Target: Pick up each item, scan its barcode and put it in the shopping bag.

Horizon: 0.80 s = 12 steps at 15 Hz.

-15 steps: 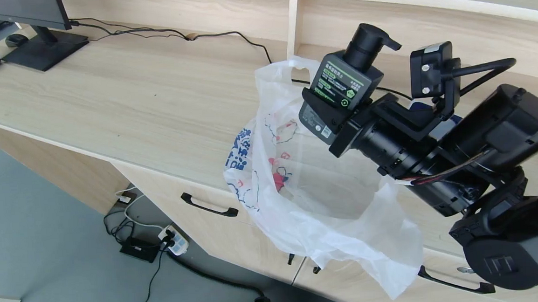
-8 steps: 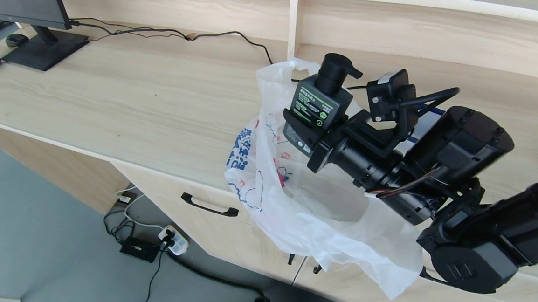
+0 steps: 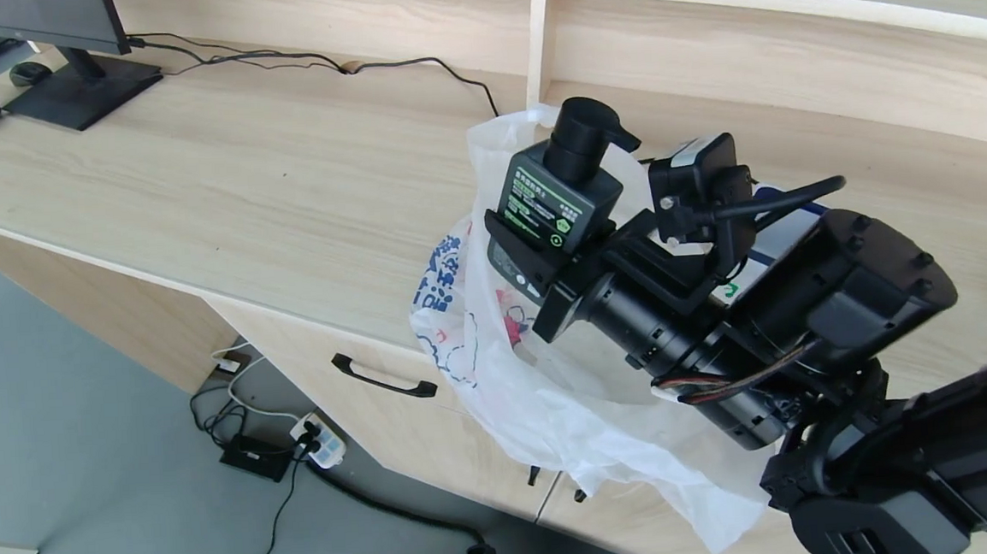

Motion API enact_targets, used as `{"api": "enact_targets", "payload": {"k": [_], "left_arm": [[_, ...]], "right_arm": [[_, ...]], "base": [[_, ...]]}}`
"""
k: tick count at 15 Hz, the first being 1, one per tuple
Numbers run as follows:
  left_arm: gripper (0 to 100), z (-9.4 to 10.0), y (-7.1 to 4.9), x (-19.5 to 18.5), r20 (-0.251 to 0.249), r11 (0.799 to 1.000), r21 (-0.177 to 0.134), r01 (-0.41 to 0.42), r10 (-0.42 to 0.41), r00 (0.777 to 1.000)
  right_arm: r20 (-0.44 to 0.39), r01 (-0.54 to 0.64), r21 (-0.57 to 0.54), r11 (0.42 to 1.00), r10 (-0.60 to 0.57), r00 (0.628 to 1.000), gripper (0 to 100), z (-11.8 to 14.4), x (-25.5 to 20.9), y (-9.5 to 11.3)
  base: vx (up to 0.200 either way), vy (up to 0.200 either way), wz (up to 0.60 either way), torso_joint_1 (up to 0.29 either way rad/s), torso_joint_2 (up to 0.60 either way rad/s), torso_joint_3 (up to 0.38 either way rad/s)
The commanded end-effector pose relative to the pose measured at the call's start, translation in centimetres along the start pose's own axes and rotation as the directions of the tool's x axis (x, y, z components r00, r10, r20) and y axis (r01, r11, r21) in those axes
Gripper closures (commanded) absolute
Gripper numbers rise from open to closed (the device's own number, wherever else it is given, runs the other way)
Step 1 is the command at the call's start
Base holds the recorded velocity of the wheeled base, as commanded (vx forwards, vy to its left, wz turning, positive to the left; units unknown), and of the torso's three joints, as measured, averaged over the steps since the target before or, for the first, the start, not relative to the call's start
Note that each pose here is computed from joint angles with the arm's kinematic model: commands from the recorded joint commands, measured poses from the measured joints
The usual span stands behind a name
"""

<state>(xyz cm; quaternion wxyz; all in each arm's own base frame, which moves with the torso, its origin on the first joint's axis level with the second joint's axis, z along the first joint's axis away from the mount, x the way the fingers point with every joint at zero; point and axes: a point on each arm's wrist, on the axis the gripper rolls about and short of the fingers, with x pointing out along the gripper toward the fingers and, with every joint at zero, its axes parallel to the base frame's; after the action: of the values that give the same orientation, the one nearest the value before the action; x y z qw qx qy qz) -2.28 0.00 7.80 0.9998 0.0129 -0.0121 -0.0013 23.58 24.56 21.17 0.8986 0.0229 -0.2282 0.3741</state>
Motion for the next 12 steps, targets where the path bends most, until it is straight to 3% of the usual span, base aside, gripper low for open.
{"api": "enact_targets", "payload": {"k": [1, 3, 6, 9, 12], "left_arm": [[0, 0.0, 0.0, 0.0, -0.001, 1.000, 0.000, 0.000, 0.000, 1.000], [0, 0.0, 0.0, 0.0, -0.001, 1.000, -0.001, 0.000, 0.000, 1.000], [0, 0.0, 0.0, 0.0, -0.001, 1.000, 0.000, 0.000, 0.000, 1.000], [0, 0.0, 0.0, 0.0, -0.001, 1.000, -0.001, 0.000, 0.000, 1.000], [0, 0.0, 0.0, 0.0, -0.001, 1.000, 0.000, 0.000, 0.000, 1.000]], "right_arm": [[-0.011, -0.008, -0.001, 1.000, 0.008, 1.000, 100, -0.1, -0.7, 0.3], [-0.028, -0.038, -0.019, 0.999, 0.037, 0.999, 100, -0.4, -1.0, 1.3], [-0.111, -0.063, -0.022, 0.998, 0.060, 0.992, 100, -3.1, -2.0, 2.3], [-0.093, -0.043, -0.014, 0.999, 0.041, 0.995, 100, -3.4, -1.5, 2.3], [-0.023, 0.028, 0.003, 1.000, -0.028, 0.999, 100, -2.2, 0.0, 1.3]], "base": [[0.000, 0.000, 0.00, 0.000, 0.00, 0.000], [0.000, 0.000, 0.00, 0.000, 0.00, 0.000], [0.000, 0.000, 0.00, 0.000, 0.00, 0.000], [0.000, 0.000, 0.00, 0.000, 0.00, 0.000], [0.000, 0.000, 0.00, 0.000, 0.00, 0.000]]}}
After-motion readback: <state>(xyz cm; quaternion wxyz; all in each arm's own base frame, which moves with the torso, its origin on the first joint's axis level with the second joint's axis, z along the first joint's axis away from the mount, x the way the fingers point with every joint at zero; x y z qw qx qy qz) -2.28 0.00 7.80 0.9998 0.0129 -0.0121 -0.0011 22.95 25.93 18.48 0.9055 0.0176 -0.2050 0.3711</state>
